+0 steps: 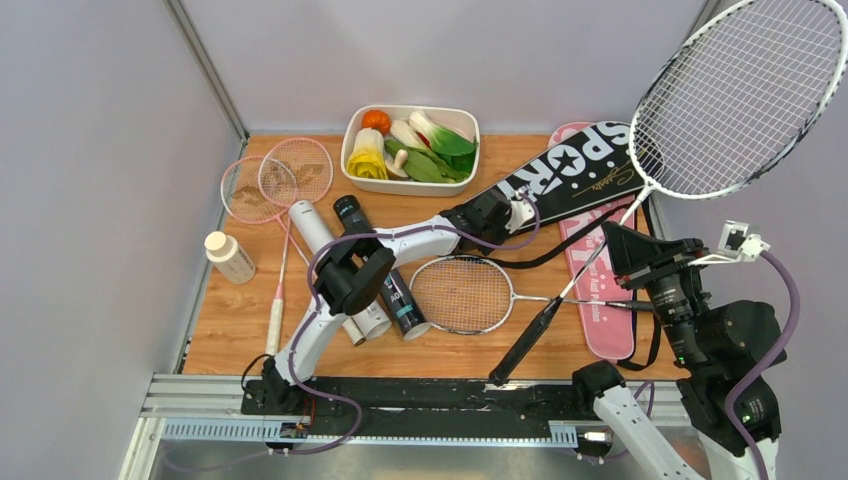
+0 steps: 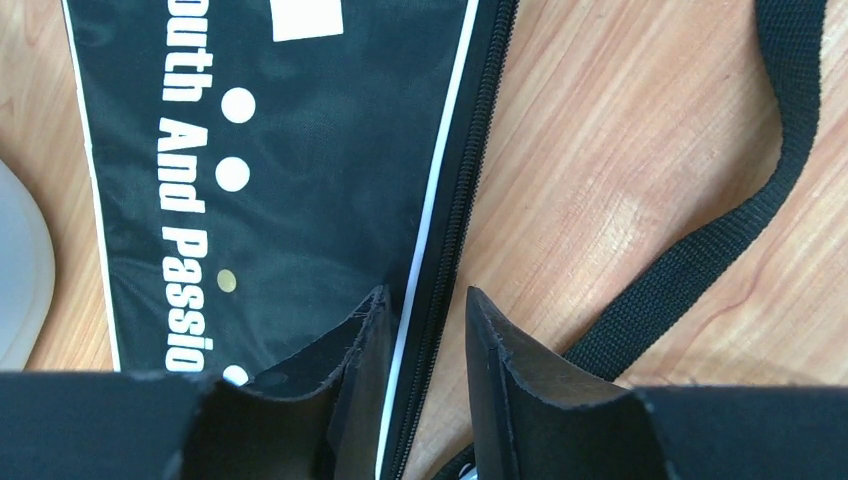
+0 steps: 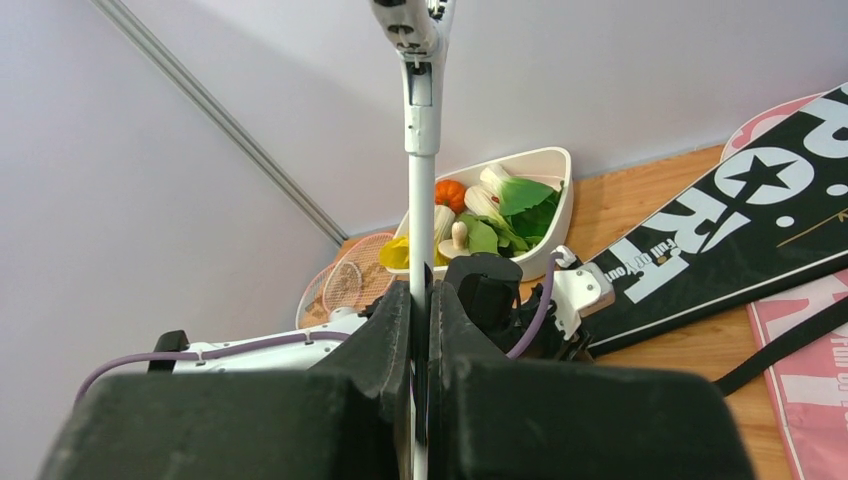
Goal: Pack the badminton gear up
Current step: Pick up the racket from the center of the board, then place the racket in the racket bag.
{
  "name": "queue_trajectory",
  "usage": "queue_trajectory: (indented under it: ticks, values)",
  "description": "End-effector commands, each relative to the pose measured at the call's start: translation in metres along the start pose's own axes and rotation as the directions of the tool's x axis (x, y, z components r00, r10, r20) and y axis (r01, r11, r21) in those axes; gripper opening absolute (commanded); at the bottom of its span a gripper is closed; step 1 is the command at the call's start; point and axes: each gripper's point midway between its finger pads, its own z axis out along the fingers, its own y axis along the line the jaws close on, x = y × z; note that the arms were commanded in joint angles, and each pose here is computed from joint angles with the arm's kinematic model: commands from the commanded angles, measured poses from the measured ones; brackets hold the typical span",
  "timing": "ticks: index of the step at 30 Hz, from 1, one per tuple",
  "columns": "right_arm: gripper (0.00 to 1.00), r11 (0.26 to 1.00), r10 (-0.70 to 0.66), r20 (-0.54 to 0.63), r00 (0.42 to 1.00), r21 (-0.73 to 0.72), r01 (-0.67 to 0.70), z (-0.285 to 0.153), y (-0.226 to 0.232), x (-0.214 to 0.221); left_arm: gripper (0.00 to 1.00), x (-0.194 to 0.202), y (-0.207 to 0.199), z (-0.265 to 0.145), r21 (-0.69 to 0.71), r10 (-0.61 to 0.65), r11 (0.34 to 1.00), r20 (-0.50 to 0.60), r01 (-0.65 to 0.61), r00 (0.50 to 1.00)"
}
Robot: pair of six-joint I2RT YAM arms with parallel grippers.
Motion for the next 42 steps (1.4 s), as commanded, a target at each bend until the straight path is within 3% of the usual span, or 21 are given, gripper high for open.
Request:
queue_trajectory:
  ticks: [1, 4, 5, 7, 8, 16, 20, 27, 36, 42]
  values:
    - [0.00, 0.999, 0.006, 0.080, 0.997, -0.039, -0.003, -0.015, 0.012, -0.026, 0.39, -0.010, -0.003, 0.006, -0.002, 0.028, 1.000, 0.010, -0.028, 1.000]
    - [0.00, 0.999, 0.003, 0.087, 0.996, -0.033, 0.000, -0.016, 0.011, -0.027, 0.25, -0.012, -0.005, 0.005, -0.004, 0.047, 0.999, 0.012, -0.047, 0.999]
    - [0.00, 1.000, 0.000, 0.084, 0.996, -0.031, 0.003, -0.015, 0.010, -0.026, 0.14, -0.015, -0.006, 0.004, -0.003, 0.053, 0.999, 0.018, -0.053, 0.998]
    - [0.00, 1.000, -0.008, 0.070, 0.998, -0.027, 0.009, -0.013, 0.008, -0.020, 0.02, -0.024, -0.005, -0.003, -0.016, 0.058, 0.998, 0.036, -0.058, 0.998]
    - [0.00, 1.000, -0.010, 0.052, 0.999, -0.023, 0.011, -0.010, 0.005, -0.013, 0.01, -0.028, -0.002, -0.006, -0.035, 0.056, 0.998, 0.041, -0.055, 0.998]
    - [0.00, 0.998, 0.040, -0.132, 0.990, 0.049, -0.034, 0.007, -0.028, 0.060, 0.00, -0.100, 0.020, -0.065, -0.110, -0.109, 0.985, 0.225, 0.136, 0.968]
    - [0.00, 0.985, 0.042, -0.238, 0.970, 0.174, -0.001, 0.014, -0.065, 0.105, 0.00, -0.114, 0.024, -0.078, -0.097, -0.180, 0.973, 0.253, 0.210, 0.951]
    - [0.00, 0.961, 0.187, -0.310, 0.932, 0.255, -0.108, 0.008, -0.083, 0.151, 0.00, -0.127, 0.030, -0.089, -0.052, -0.296, 0.946, 0.273, 0.321, 0.916]
    - [0.00, 0.906, 0.383, -0.302, 0.873, 0.306, -0.291, -0.010, -0.088, 0.180, 0.00, -0.135, 0.055, -0.100, -0.035, -0.478, 0.858, 0.315, 0.513, 0.820]
    - [0.00, 0.900, 0.393, -0.344, 0.853, 0.332, -0.281, -0.014, -0.100, 0.207, 0.00, -0.141, 0.053, -0.105, -0.004, -0.514, 0.838, 0.329, 0.545, 0.792]
